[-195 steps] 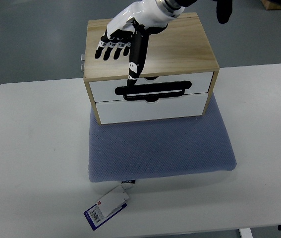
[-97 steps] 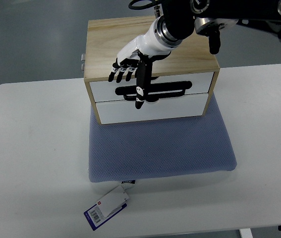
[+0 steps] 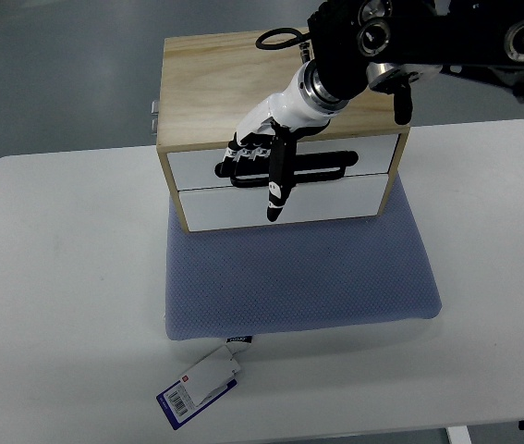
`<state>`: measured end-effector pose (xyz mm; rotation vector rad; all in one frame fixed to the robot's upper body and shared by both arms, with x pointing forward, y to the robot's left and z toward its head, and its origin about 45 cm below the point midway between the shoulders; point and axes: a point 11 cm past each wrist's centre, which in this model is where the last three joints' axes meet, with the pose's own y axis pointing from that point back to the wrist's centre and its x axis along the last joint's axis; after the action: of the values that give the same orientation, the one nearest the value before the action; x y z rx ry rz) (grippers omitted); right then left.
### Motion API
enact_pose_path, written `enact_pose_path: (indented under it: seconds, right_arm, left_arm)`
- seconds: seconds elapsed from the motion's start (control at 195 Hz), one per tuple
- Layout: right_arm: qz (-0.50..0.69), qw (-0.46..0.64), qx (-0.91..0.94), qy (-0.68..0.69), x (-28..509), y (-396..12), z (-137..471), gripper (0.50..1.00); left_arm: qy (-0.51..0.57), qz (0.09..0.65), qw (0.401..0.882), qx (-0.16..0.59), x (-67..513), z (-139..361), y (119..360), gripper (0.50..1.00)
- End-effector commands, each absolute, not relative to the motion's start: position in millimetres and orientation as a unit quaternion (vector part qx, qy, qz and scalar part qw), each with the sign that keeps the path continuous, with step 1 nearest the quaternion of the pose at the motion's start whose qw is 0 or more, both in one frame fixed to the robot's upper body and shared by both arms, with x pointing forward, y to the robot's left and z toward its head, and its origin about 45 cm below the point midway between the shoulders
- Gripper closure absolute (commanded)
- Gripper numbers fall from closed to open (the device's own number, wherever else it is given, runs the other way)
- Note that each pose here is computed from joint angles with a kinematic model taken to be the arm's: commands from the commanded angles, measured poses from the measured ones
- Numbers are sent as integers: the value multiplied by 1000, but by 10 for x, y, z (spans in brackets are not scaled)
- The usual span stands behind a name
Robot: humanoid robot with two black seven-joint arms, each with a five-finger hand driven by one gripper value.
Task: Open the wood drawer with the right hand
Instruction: 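Lower the right hand onto the upper drawer's black handle, then hook the right hand's fingers around the upper drawer handle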
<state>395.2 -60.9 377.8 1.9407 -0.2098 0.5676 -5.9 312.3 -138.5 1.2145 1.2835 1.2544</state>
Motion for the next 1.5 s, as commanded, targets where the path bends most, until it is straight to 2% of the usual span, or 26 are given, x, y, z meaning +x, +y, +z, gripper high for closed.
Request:
enact_pose_path:
  seconds: [0.0,0.704,1.495]
  right_arm:
    - [236,534,807,-91,3967,-646,3739,562]
    - [212,560,795,-96,3993,-816,3464,560]
    - [215,562,792,-103,4020,-860,3513,560]
  left_arm:
    - [524,511,468,496,-68,-1385,3124,500]
    - [524,511,467,496,-77,-1385,3124,500]
    - [524,511,467,496,-77,-1385,3124,500]
